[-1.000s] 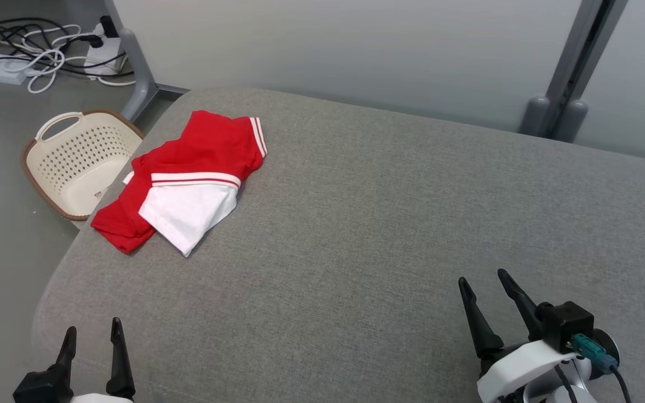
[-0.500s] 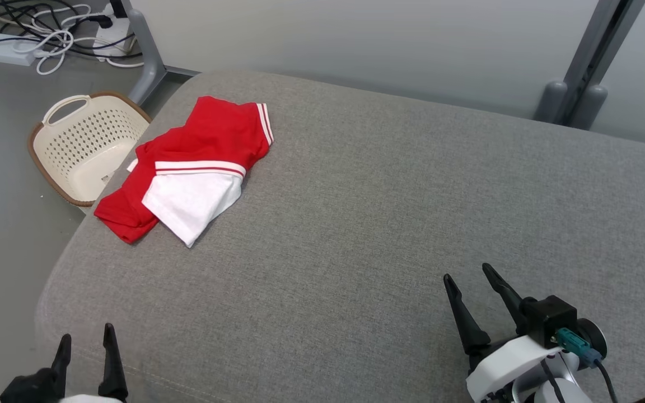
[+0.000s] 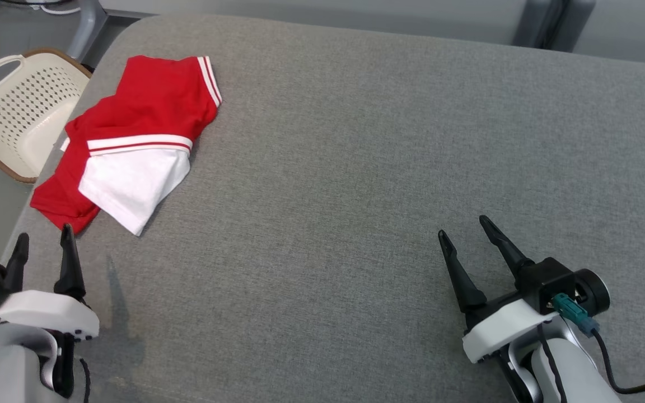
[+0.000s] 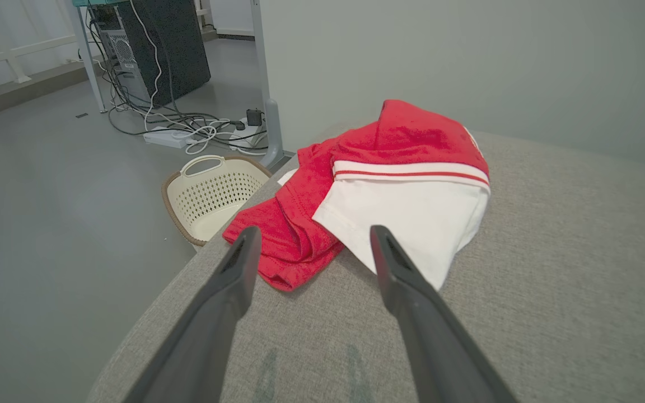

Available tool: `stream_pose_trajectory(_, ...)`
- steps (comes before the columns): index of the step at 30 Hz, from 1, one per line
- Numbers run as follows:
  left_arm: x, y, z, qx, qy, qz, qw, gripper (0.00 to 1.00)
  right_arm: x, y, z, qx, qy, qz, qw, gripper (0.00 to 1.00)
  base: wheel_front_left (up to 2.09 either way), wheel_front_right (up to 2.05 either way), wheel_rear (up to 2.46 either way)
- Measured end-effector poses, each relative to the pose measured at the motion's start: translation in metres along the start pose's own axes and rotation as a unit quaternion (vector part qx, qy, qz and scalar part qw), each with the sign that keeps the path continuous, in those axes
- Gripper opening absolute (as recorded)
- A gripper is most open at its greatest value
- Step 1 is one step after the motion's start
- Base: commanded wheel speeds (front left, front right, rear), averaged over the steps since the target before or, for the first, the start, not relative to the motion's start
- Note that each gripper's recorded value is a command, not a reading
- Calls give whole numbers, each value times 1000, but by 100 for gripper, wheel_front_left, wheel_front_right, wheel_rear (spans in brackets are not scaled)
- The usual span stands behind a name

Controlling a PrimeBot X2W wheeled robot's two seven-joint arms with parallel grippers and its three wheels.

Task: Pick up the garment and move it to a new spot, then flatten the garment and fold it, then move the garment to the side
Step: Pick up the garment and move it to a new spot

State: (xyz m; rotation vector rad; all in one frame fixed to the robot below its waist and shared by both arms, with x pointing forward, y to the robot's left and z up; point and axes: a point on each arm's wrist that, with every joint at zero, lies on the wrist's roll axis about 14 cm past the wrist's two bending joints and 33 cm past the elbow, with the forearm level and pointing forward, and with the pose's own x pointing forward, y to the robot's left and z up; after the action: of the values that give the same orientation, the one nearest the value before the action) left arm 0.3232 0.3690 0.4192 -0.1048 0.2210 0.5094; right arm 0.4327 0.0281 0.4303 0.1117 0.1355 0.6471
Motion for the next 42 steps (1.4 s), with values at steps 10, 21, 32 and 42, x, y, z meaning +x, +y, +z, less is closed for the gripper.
stream_pose_trajectory(10,75,-35,-2,44,40,-51,997,100,11,-28,-12,-4,1,-20,1000,100,0,0,0)
stream_pose_trajectory(21,116,-45,-34,58,113,-54,990,100,10,-59,-31,-4,13,-55,998,100,0,0,0)
stream_pose_trajectory(32,115,-40,-50,68,156,-48,984,100,8,-61,-31,-4,14,-59,998,100,0,0,0)
stream_pose_trajectory(42,114,-49,-61,51,199,-48,978,0,3,-66,-30,0,16,-68,998,100,0,0,0)
